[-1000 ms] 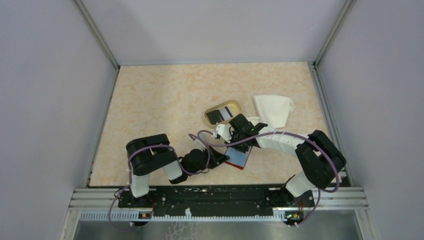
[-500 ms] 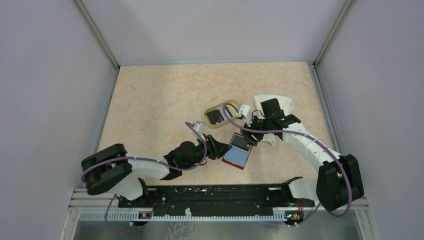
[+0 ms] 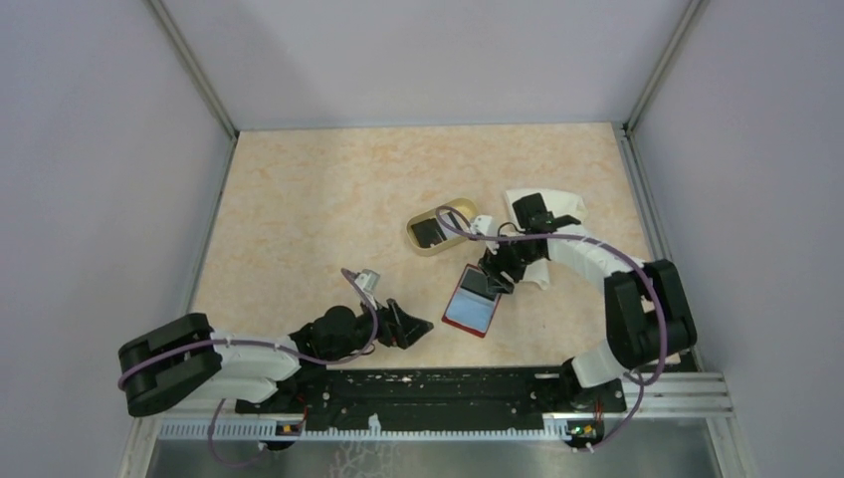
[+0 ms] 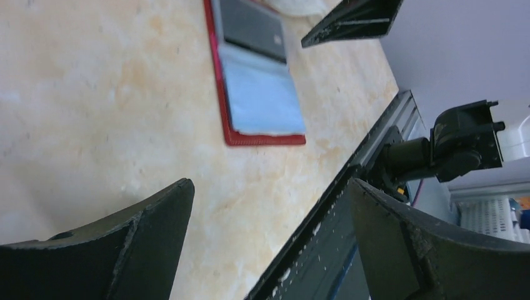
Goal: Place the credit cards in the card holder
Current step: Insert the credit card into the card holder, then close the card holder at the center of the board.
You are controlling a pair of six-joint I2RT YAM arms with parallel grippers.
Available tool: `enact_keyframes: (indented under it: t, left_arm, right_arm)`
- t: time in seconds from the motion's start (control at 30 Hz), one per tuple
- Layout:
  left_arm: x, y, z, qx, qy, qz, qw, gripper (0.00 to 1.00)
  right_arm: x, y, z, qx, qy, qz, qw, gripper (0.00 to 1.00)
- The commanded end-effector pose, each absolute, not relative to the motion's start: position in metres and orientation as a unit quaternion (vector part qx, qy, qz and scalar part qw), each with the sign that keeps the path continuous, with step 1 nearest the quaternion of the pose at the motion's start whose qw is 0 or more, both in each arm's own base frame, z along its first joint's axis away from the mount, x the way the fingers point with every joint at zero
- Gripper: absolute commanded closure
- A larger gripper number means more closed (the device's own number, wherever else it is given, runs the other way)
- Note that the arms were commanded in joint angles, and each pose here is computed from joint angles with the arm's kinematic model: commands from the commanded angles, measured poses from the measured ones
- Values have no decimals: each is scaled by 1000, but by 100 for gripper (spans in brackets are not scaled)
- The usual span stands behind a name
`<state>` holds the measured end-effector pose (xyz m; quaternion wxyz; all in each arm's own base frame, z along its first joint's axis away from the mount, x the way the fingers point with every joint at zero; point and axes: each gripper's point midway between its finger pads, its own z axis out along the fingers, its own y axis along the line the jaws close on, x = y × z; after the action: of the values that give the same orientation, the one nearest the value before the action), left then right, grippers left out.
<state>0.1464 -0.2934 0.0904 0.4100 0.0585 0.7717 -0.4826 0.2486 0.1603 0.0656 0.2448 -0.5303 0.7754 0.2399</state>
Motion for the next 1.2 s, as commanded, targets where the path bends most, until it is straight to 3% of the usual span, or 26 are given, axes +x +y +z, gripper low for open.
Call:
enact_keyframes:
  t: [0.0,0.27,0.57,0.77,0.97,1.17]
  left_arm:
    - [131,-295,84,18,779,-521,347,3]
    - [127,-308,62,-24,808,-517,281,18]
    - [118,-319,29,-81,844,-495,192,13]
    - [131,-308,12,-181,840,-475,191,10]
    - [145,-327,19,-181,815,-508,212,11]
    - [158,-335,62,-152,742,-589,283,11]
  right_arm:
    - [275,156,56,-487,813,211,241,39]
    - [271,147,27,-458,844,199,196,43]
    - [244,152,15,-453,845,248,136,61]
    - [234,154,12,-441,850,269,106,66]
    - [229,156,13,-439,848,279,99,66]
    - [224,158,11,-444,846,282,91,67]
